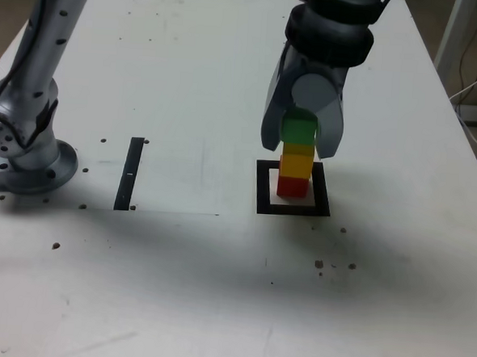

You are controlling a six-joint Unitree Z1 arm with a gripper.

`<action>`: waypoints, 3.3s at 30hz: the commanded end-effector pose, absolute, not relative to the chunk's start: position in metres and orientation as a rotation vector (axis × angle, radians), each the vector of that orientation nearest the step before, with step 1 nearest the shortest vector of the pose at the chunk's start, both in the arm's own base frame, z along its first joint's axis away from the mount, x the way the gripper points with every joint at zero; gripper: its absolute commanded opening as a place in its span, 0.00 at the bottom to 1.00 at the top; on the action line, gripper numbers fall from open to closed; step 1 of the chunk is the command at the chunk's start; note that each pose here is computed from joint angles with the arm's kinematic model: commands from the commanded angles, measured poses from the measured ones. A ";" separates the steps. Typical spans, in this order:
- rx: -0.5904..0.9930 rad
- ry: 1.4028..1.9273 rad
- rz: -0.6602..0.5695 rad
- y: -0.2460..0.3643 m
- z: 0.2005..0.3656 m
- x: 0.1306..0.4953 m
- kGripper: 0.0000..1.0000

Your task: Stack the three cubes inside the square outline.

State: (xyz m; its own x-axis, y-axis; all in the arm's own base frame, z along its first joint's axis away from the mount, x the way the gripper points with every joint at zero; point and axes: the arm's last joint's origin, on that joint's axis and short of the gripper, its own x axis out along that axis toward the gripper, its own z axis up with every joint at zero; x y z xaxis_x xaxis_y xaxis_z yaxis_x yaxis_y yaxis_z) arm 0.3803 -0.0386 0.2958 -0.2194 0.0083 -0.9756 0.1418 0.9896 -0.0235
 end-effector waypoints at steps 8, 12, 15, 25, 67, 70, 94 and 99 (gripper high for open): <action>0.104 1.814 -0.143 -0.036 0.285 0.385 0.28; 0.103 1.813 -0.147 -0.035 0.282 0.386 0.44; 0.104 1.813 -0.152 -0.034 0.280 0.386 0.78; 0.103 1.813 -0.152 -0.032 0.280 0.384 0.99; 0.230 1.703 -0.017 -0.019 0.347 0.279 1.00; 0.220 1.733 0.001 -0.013 0.342 0.260 1.00; 0.106 1.825 0.004 -0.003 0.255 0.172 1.00; 0.090 1.838 -0.009 -0.004 0.239 0.169 1.00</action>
